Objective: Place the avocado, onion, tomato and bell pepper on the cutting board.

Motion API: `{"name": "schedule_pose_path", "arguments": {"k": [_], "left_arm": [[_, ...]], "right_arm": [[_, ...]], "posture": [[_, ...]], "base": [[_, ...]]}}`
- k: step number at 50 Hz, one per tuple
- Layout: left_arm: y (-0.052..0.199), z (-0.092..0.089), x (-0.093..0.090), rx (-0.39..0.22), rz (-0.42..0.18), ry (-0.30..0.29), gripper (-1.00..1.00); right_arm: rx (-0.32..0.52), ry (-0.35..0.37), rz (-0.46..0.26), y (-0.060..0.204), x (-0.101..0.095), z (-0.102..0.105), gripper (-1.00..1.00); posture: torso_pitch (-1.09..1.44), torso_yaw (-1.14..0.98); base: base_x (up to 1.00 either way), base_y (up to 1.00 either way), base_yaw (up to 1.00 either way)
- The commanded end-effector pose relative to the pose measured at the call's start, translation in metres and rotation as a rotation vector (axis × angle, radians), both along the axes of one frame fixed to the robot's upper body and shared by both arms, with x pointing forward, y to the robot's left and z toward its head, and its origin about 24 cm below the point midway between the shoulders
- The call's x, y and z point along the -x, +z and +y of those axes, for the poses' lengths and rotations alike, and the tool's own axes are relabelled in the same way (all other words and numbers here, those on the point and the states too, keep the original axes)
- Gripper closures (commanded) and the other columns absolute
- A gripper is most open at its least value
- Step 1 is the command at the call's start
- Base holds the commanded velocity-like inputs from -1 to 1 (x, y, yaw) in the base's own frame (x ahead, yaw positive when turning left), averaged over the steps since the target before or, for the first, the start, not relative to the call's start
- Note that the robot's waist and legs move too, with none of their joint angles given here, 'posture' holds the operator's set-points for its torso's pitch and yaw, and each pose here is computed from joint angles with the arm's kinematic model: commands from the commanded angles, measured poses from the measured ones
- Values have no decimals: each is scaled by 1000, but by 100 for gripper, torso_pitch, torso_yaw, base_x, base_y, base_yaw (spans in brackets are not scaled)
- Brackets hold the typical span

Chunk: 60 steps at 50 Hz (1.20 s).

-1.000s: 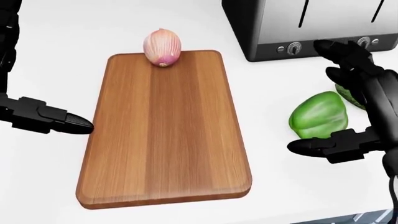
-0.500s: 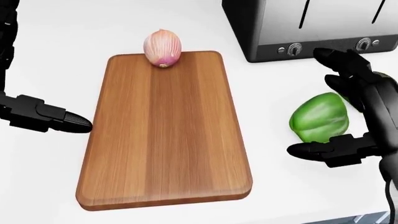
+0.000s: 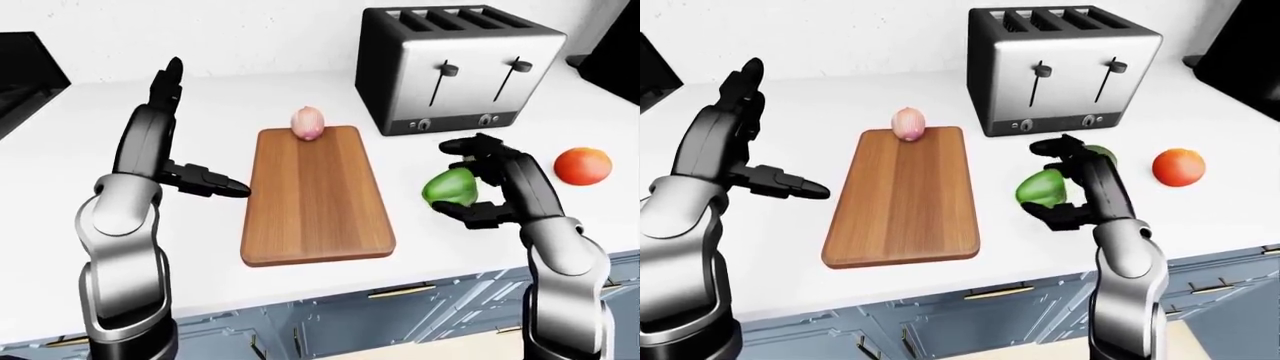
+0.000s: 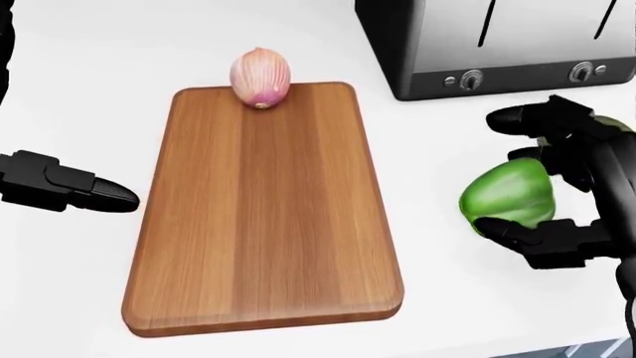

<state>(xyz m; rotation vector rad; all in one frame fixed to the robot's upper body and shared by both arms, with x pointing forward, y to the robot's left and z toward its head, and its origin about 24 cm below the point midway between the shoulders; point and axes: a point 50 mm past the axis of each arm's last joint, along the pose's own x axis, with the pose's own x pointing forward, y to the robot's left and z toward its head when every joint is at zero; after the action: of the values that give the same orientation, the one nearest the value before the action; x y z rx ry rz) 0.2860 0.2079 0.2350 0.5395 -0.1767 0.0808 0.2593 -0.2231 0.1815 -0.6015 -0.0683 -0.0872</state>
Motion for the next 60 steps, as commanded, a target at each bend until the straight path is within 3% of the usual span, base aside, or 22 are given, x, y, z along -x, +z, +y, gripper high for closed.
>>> {"name": "schedule_pose_path", "arguments": {"k": [1, 18, 36, 47, 60], "left_arm": [[17, -2, 5, -25, -84, 0, -100], [20, 1, 7, -27, -90, 7, -100], [18, 3, 10, -26, -91, 15, -100], [17, 6, 11, -24, -90, 22, -100], [18, 6, 10, -26, -91, 24, -100]], "right_arm": [[26, 20, -63, 13, 2, 3, -9], [33, 50, -74, 21, 2, 12, 47], [47, 99, -151, 59, 0, 29, 66], [40, 206, -201, 83, -24, 65, 67], [17, 376, -214, 88, -53, 123, 68]], "posture": [[0, 0], [0, 0], [0, 0], [0, 0], [0, 0]], "base": [[0, 0, 0], [0, 0, 0], [0, 0, 0], [0, 0, 0], [0, 0, 0]]}}
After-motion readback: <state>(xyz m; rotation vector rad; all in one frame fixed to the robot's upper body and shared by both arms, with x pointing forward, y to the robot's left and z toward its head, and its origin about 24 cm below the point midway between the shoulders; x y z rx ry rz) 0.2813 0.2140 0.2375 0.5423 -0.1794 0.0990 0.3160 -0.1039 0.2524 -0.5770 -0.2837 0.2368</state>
